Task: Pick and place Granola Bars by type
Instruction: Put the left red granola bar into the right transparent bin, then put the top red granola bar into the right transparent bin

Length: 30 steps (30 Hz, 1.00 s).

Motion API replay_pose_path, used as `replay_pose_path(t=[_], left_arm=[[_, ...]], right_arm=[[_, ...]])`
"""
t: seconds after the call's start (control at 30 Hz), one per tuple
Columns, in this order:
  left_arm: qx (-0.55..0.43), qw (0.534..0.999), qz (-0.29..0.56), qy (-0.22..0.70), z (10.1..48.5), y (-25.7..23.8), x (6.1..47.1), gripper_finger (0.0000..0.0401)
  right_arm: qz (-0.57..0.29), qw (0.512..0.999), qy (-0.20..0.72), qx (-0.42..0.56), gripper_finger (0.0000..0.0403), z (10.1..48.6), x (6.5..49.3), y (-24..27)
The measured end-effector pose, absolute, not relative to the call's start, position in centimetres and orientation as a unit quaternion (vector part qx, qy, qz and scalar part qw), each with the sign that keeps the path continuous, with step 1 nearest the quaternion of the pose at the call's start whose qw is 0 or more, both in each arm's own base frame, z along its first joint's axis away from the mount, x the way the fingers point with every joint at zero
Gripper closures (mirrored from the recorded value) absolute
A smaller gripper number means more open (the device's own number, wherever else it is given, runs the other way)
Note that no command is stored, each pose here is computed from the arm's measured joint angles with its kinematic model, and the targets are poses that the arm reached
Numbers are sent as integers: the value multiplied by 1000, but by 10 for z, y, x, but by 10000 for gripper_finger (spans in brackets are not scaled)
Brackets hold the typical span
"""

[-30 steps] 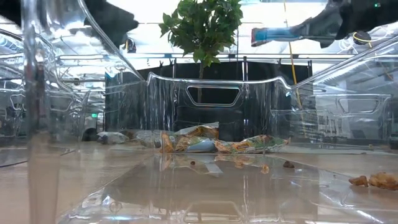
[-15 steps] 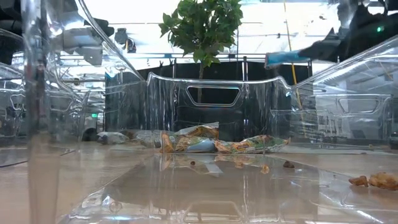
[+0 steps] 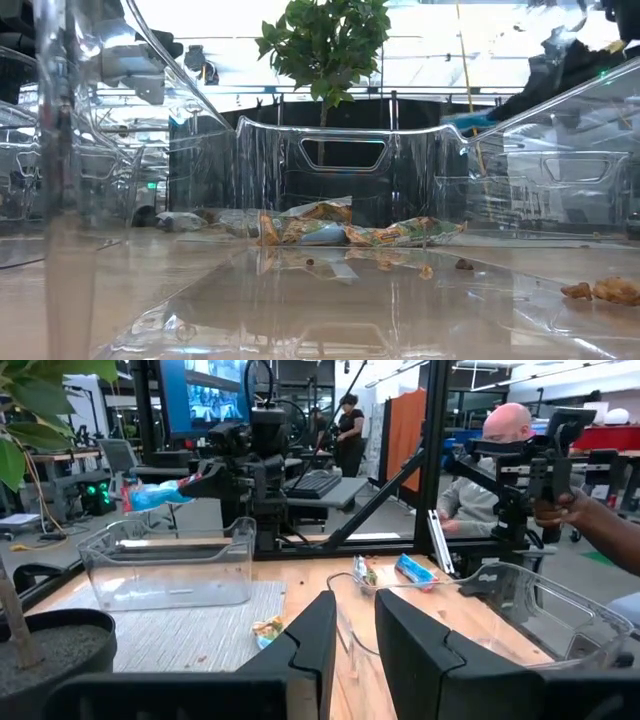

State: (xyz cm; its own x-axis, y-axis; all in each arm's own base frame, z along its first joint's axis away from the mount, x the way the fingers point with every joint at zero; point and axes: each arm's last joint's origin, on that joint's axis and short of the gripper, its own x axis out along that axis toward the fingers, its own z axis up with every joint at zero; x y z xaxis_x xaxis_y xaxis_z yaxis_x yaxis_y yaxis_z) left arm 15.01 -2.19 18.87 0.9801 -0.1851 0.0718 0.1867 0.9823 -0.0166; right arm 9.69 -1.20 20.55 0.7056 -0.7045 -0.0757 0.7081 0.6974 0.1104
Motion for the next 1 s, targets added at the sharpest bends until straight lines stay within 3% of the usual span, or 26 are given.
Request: replay_pose_path(t=[0.3,0.57,1.0], left_arm=[[-12,995,-93,-31,188,-22,150,325],[-14,995,-91,-28,187,-22,150,325],[-18,995,-89,-27,187,-22,150,324]], right_arm=[[-436,892,62,101,381,189,92,-21],[-432,892,69,110,381,188,92,-24],[-436,890,65,117,286,188,91,-24]])
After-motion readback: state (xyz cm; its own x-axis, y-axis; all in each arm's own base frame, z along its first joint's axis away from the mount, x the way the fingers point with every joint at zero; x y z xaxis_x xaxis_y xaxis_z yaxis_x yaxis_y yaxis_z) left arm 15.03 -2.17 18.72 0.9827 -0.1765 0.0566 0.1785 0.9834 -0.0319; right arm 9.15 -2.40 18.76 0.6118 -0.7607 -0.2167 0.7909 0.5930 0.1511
